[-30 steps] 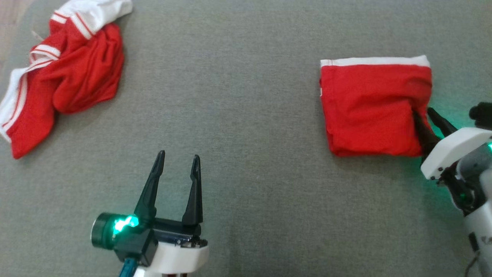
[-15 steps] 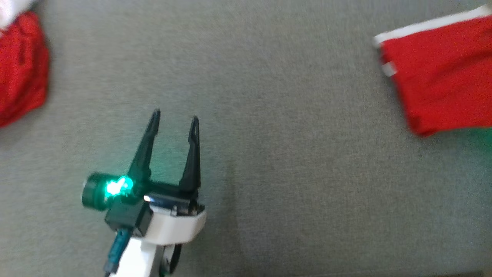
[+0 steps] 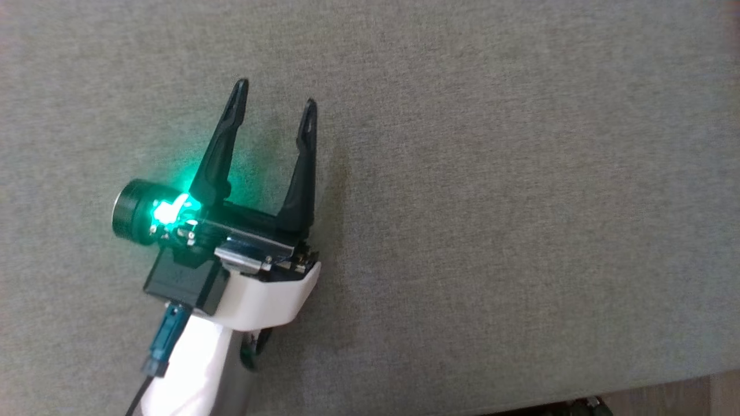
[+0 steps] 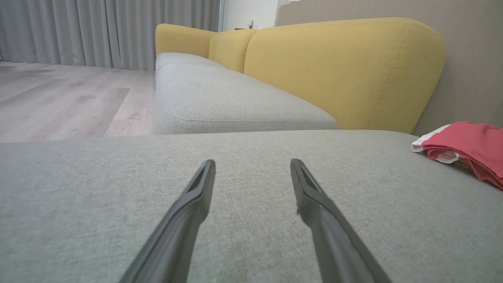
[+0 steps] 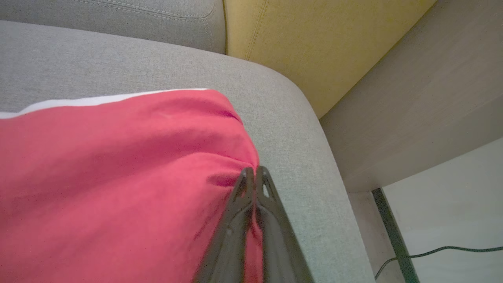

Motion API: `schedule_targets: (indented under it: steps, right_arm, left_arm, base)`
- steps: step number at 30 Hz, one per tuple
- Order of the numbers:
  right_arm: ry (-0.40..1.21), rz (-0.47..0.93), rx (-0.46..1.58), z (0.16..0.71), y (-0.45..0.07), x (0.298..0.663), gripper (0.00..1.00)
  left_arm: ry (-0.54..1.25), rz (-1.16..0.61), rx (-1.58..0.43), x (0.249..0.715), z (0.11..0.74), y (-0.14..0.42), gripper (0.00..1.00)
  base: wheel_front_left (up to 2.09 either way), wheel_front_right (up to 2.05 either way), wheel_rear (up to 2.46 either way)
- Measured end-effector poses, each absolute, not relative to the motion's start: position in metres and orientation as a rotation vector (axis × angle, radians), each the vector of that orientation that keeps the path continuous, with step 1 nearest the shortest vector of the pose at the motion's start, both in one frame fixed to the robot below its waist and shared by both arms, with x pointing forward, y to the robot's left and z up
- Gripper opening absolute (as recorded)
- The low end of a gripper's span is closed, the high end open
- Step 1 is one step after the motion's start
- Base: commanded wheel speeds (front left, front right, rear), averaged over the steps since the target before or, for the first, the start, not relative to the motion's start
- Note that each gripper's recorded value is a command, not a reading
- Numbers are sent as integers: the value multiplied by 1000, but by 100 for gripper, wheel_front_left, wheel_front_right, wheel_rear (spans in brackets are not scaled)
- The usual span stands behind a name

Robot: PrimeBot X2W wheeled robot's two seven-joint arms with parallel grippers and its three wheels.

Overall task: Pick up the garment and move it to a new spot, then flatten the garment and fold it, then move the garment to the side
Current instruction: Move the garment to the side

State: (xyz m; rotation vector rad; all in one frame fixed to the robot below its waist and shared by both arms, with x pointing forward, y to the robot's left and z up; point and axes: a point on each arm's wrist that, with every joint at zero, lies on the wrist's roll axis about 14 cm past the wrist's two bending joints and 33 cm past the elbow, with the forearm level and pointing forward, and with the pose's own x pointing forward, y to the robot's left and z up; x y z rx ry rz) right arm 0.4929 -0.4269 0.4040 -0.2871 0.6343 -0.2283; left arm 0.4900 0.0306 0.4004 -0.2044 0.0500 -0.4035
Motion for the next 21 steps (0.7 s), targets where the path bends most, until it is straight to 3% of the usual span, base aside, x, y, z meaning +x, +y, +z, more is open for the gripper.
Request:
schedule_targets:
  steps: [9,10,11,16,21]
  right_arm:
    - [683,-334,-421,402,-447,476,0]
    - [680,-345,-446,405,-449,475,39]
    - [669,-350,-482,410,-450,476,100]
    - [559,-346,-546,427,-434,486,100]
    - [484,-241,-440,412,-378,490,100]
  left_arm:
    - [43,-405,-223,495,396,30,100]
    - [43,-404,-226,495,397,31,100]
    - [44,-402,-225,495,397,31,100]
    - [33,-385,-206,496,406,37,100]
    - [12,-353,-179,490,424,48,100]
  base:
    - [0,0,0]
    - [0,0,0]
    - [0,0,0]
    - [0,0,0]
    - [0,0,0]
